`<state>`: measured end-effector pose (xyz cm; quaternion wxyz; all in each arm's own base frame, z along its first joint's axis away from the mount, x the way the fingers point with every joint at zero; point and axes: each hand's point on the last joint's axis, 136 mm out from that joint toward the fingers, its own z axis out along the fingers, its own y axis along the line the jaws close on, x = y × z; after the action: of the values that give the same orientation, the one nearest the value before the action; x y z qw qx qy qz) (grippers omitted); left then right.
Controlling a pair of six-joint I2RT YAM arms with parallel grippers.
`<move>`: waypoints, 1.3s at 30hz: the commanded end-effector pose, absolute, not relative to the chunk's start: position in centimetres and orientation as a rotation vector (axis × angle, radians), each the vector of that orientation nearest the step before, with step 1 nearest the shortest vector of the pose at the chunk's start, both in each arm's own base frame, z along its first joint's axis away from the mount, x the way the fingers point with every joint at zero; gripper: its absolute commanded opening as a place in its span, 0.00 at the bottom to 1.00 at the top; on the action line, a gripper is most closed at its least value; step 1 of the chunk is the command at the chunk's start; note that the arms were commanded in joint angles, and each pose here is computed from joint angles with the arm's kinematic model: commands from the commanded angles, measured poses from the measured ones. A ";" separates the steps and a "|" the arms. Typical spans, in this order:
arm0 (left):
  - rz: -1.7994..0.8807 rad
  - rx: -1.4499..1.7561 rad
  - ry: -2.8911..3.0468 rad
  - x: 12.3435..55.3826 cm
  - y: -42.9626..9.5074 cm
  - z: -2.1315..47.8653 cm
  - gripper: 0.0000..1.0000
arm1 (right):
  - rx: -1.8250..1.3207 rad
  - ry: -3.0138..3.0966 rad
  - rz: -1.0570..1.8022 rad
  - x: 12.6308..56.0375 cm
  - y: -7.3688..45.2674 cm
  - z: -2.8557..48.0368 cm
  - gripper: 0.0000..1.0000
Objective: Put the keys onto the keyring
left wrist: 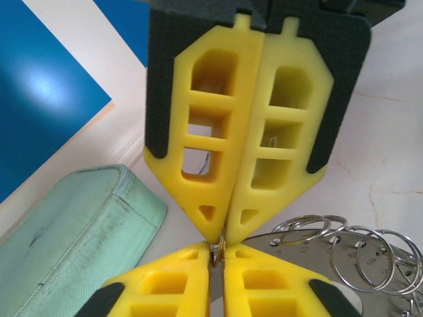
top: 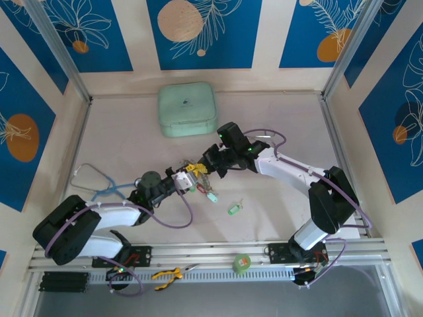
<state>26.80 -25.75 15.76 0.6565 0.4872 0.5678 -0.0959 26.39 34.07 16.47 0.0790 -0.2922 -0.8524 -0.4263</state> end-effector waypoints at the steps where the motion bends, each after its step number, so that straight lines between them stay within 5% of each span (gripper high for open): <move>1: -0.222 1.092 1.204 26.8 -26.6 18.0 0.08 | -0.852 -2.520 -1.250 25.4 34.7 16.1 0.00; 4: -0.205 1.100 1.194 26.8 -26.5 18.0 0.00 | -0.852 -2.521 -1.245 25.3 34.7 16.0 0.00; 10: -0.194 1.104 1.185 26.7 -26.6 17.9 0.00 | -0.816 -2.531 -1.270 25.7 34.5 16.2 0.03; 15: -0.188 1.111 1.192 26.7 -26.5 17.5 0.00 | -0.718 -2.705 -1.311 27.0 32.4 18.1 0.47; 18: -0.193 1.118 1.198 26.6 -26.5 17.3 0.00 | -0.543 -2.911 -1.332 28.4 30.6 20.1 0.56; 23: -0.229 1.123 1.205 26.3 -26.8 17.1 0.00 | 0.251 -3.448 -1.243 31.2 27.7 21.9 0.41; 27: -0.278 1.148 1.219 25.7 -27.1 16.7 0.00 | 1.449 -3.505 -1.220 30.2 28.4 21.7 0.40; 32: -0.314 1.181 1.224 25.2 -27.5 16.4 0.00 | 2.902 -2.644 -1.139 24.0 30.1 19.2 0.34; 39: -0.332 1.203 1.222 24.9 -27.7 16.3 0.00 | 3.194 -2.241 -0.885 23.6 31.1 17.1 0.31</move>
<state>25.52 -26.81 15.14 0.6376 0.5220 0.5528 -0.1240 24.43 30.16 16.74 -0.4003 0.6450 -0.6096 -0.2283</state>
